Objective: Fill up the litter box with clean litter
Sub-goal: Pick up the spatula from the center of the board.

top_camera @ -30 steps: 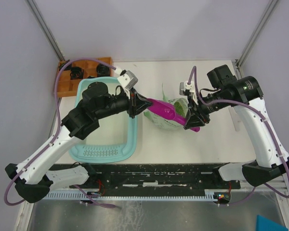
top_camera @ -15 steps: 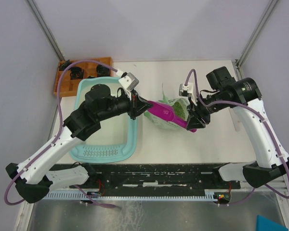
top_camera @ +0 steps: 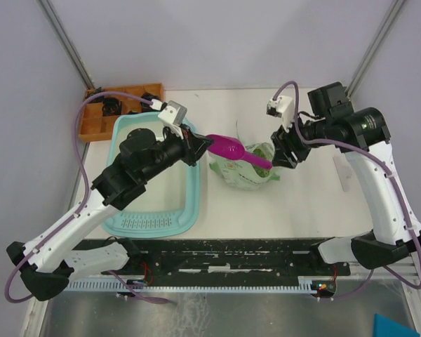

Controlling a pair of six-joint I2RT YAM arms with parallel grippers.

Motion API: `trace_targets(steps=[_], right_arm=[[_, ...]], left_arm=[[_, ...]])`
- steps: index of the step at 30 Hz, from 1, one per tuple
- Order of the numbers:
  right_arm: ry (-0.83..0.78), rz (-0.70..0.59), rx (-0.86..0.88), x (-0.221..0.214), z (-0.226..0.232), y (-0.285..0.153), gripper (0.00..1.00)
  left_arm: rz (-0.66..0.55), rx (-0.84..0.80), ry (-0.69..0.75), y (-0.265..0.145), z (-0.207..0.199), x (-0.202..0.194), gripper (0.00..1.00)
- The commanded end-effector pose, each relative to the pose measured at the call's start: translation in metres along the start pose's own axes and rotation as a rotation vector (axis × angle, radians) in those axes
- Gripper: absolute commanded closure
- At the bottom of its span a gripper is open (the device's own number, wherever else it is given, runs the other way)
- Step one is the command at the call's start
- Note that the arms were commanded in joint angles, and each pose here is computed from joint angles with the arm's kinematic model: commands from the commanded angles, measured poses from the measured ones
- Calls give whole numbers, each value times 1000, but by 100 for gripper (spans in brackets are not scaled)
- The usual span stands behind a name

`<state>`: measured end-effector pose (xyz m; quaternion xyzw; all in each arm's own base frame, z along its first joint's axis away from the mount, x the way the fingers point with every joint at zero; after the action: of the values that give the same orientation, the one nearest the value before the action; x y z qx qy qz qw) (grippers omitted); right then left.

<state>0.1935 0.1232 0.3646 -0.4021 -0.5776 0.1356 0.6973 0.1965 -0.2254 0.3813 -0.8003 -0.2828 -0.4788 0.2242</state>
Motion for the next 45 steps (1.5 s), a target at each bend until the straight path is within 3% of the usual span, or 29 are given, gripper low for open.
trace_targets(steps=[1,7,13,18,21,30,37,45], right_arm=[[118,-100,-169,34,-40,-7,42],[334,-339,-105,71,-86,-28,42],[444,-548,28,89,-127,-46,42],[536,-728,296,103,-155,-46,43],[420,-872,378,114,-157,-52,41],[476,-853,439,102,-188,-28,42],[442,-759,506,89,-169,-29,42],[422,-757,491,92,-162,-37,41]], left_arm=[[-244,6,-144,-3,-10,43,97],[-393,30,-331,-3,-5,56,97],[-541,56,-536,-2,16,60,97],[-586,49,-660,20,23,65,97],[-598,23,-719,33,20,75,97],[-607,-18,-784,47,15,91,97],[-592,-36,-780,56,17,96,97],[-522,-39,-786,72,19,83,97]])
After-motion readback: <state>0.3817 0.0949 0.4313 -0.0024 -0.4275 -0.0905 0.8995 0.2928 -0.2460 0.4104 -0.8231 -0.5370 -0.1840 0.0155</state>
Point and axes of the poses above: each gripper's point midway between its finger pads, its own y axis out along the fingers, its own z axis along the line the jaws close on, x = y × z, the point moved 6 cm from there along -y, back along the fingers, and after that the axes turned 9 degrees about -y, right-handed, at the moved point
